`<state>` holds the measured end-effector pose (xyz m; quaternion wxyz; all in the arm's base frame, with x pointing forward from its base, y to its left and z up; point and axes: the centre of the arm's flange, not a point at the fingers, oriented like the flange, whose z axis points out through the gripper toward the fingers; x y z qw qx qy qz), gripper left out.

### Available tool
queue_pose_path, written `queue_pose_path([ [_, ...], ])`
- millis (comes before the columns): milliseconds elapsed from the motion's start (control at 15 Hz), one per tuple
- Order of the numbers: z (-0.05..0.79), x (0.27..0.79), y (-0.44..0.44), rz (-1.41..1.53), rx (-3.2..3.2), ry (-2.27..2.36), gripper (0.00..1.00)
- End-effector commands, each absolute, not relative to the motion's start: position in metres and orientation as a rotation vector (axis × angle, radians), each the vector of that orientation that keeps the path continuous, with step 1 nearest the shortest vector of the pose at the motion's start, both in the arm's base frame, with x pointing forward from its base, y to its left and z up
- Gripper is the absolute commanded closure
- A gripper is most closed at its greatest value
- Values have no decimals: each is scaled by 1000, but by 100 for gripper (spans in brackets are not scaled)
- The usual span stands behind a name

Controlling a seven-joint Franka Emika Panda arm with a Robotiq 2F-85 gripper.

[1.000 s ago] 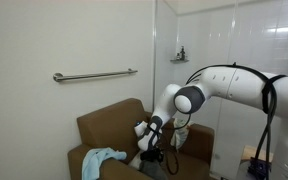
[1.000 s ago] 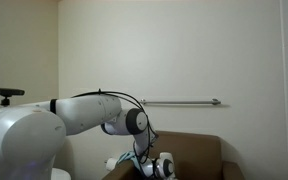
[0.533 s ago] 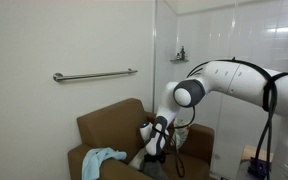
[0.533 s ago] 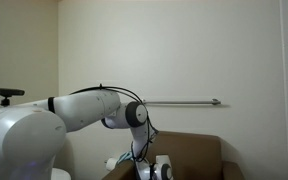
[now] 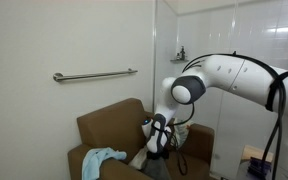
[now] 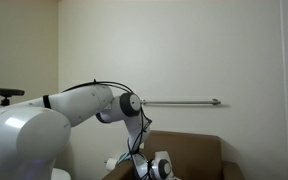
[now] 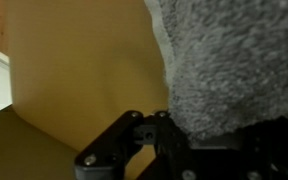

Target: Pick up all the clothes and place them on the sofa arm

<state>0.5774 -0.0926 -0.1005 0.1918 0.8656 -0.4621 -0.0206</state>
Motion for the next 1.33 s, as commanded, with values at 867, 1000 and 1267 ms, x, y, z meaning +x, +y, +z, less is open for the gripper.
queue_pose_path([
  [867,57,601,-165,-159,2148,-1385,100],
  [1000,73,605,-155,-93,2168,-1376,100],
  [1267,117,607,-131,130,2256,-1344,100],
])
